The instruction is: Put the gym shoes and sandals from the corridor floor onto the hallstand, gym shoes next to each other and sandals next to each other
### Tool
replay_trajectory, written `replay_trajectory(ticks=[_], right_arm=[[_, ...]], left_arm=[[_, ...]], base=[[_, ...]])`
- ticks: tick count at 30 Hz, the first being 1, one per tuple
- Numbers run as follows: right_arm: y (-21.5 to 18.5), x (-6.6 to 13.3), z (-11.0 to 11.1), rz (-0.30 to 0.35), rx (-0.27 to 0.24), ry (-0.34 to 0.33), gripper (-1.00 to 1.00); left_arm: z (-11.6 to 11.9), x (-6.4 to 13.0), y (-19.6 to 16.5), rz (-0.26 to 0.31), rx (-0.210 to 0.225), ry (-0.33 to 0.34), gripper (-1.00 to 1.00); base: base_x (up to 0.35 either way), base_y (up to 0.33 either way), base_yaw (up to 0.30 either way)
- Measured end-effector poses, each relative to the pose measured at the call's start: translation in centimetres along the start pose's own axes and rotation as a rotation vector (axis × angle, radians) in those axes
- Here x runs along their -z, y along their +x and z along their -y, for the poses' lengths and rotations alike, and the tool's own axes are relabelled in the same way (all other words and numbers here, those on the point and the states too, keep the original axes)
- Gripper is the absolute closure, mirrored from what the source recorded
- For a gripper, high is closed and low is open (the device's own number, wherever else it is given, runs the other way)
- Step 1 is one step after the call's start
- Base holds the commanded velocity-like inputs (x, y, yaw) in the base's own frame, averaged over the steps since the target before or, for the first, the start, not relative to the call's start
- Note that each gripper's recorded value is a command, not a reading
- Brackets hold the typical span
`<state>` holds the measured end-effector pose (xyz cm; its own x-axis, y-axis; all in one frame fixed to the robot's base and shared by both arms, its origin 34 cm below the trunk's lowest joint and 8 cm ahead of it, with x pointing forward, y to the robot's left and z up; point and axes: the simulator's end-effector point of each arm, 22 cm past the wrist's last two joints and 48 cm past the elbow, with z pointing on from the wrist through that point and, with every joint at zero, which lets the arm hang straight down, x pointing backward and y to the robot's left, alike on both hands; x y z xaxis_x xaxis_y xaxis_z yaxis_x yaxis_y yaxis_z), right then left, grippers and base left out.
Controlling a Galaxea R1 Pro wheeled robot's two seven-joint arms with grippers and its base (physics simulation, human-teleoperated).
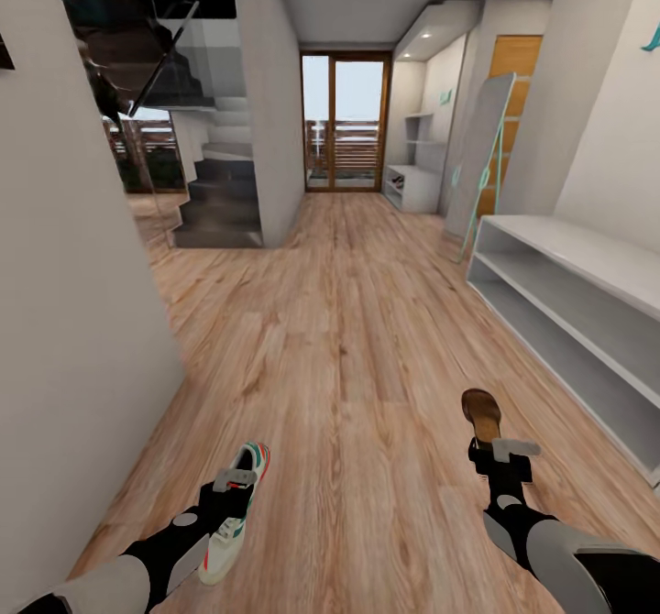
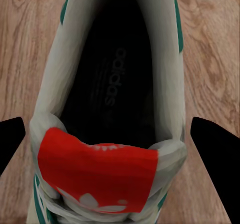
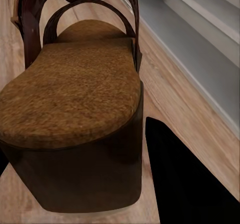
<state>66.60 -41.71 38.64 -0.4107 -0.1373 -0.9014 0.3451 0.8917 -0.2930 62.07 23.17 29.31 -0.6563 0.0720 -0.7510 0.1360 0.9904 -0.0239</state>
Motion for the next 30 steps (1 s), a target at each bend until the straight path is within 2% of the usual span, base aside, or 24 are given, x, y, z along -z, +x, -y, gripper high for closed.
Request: replay_trajectory(ticks=[30], right_arm=[[0.0,0.01,-0.03,0.0,0.0,0.0,1.0]], left_arm=[[0.0,0.0,0.03,-0.001,0.0,0.0,1.0]], base=[[0.346,0.0,0.0]])
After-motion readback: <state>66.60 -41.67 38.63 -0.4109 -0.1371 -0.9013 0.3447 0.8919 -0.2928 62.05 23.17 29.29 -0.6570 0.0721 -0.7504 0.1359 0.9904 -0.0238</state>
